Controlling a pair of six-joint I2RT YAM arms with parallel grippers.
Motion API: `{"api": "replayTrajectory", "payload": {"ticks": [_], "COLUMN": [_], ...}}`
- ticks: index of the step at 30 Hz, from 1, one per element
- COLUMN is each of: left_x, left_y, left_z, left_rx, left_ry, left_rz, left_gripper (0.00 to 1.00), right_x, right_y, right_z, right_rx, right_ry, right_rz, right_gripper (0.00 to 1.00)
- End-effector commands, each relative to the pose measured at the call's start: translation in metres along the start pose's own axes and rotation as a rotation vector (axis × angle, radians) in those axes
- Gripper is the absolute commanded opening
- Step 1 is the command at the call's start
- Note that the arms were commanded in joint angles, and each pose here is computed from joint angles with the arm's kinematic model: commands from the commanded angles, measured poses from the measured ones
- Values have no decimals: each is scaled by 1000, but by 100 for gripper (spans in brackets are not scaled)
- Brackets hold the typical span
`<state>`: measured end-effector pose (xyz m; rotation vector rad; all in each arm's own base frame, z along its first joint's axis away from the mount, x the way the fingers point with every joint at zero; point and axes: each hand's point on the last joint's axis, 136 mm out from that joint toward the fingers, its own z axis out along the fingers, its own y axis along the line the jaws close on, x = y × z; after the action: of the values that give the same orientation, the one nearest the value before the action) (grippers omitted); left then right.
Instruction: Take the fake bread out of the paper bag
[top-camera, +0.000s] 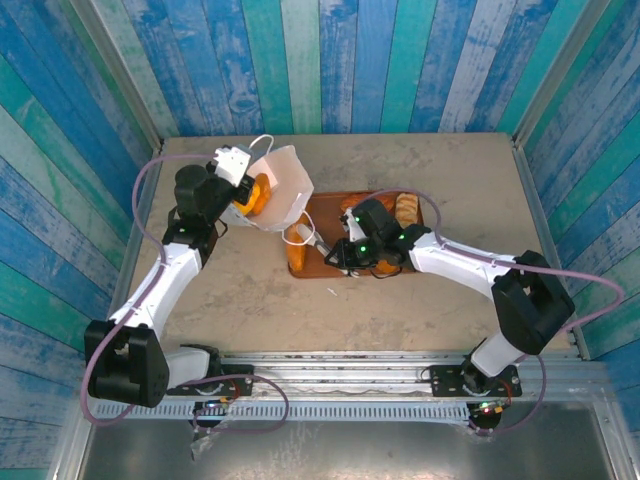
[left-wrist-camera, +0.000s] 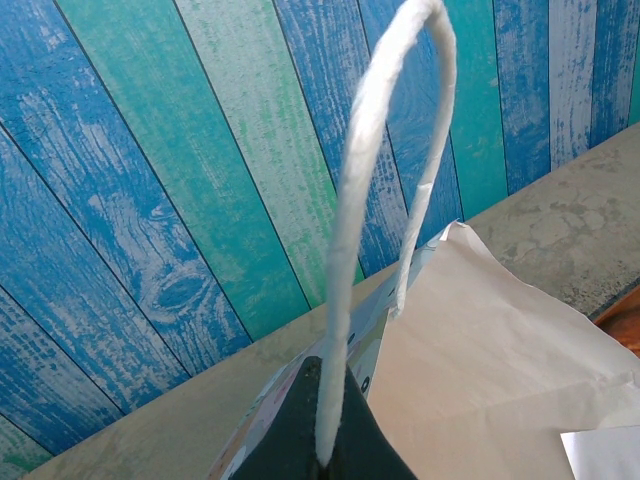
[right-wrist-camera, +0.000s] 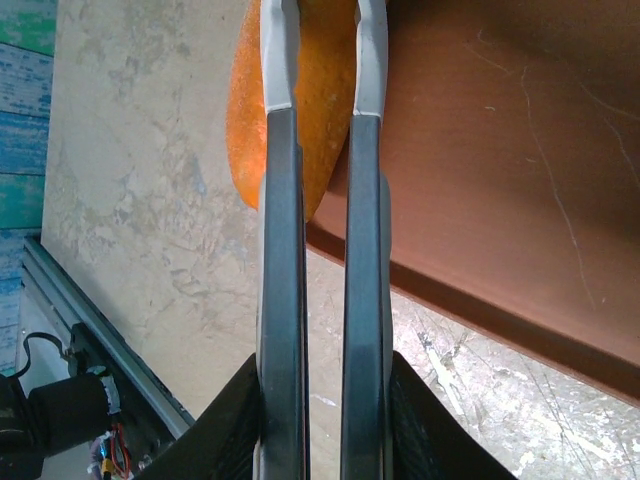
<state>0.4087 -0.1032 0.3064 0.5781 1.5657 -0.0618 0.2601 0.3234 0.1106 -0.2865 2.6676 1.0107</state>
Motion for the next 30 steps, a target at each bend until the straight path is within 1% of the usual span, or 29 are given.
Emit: {"api": "replayTrajectory", "payload": {"ticks": [1, 9, 25, 30], "left_x": [-12, -17, -23, -22], "left_y": [4, 4, 5, 5], "left_z": [1, 0, -3, -4], "left_rx": [-5, -6, -8, -7], "left_ry": [-31, -43, -54, -49], "left_rz": [-3, 0, 3, 6], "left_gripper": [1, 0, 0, 0], "right_x": [-3, 7, 14, 9], "right_y": [0, -18, -32, -24], "right_z": [-1, -18, -41, -51], "right_rx": [14, 90, 169, 160], "right_ry": [-2, 0, -16, -37], "right_rz": [2, 25, 45, 40], "right_gripper": [30, 36, 36, 36]}}
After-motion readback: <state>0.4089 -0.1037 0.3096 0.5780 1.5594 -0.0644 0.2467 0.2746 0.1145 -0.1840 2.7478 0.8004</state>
